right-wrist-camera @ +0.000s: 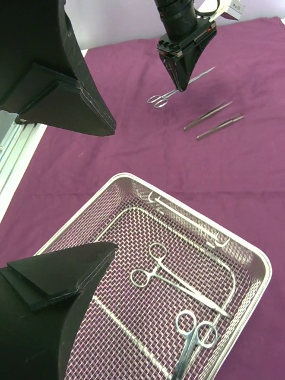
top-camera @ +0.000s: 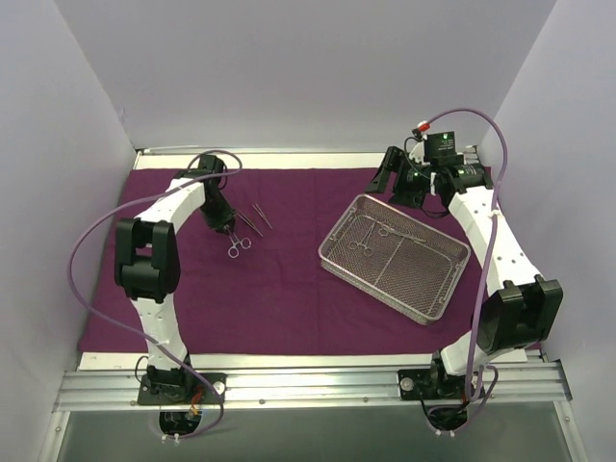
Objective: Open and lay out the surgical kit
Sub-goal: Place the medical item in the surgical kit.
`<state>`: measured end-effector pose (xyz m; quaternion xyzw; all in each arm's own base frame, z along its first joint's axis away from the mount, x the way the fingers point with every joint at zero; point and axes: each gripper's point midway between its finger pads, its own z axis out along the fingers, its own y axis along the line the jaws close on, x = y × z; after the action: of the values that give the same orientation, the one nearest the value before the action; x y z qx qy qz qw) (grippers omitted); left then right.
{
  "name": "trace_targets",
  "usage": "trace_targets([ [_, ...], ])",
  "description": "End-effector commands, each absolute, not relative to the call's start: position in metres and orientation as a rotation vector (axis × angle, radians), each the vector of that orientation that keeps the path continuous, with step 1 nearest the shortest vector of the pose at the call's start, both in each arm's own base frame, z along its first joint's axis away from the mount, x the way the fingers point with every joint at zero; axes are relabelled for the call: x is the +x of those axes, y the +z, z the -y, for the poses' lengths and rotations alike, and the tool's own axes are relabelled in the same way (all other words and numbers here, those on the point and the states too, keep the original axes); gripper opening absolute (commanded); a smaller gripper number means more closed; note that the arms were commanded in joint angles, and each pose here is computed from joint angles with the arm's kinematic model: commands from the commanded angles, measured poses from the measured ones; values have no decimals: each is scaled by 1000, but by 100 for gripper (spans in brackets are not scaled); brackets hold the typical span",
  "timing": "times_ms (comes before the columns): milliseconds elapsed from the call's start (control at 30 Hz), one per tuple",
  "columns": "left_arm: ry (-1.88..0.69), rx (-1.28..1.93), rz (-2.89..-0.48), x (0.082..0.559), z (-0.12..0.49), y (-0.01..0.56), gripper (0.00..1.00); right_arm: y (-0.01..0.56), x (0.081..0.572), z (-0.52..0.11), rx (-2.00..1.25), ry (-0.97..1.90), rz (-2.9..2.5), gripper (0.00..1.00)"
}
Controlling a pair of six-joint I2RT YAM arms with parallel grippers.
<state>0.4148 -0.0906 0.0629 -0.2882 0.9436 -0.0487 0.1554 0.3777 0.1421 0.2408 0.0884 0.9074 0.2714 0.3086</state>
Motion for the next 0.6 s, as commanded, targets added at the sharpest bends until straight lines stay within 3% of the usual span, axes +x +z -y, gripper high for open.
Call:
trace_targets([
  [0,-75,-915,-2670,423,85,70,2,247,369,-132,238,680,-2391,73],
  [567,10,-1080,-2698,423,94,59,2,246,373,-119,224,641,-2405,73],
])
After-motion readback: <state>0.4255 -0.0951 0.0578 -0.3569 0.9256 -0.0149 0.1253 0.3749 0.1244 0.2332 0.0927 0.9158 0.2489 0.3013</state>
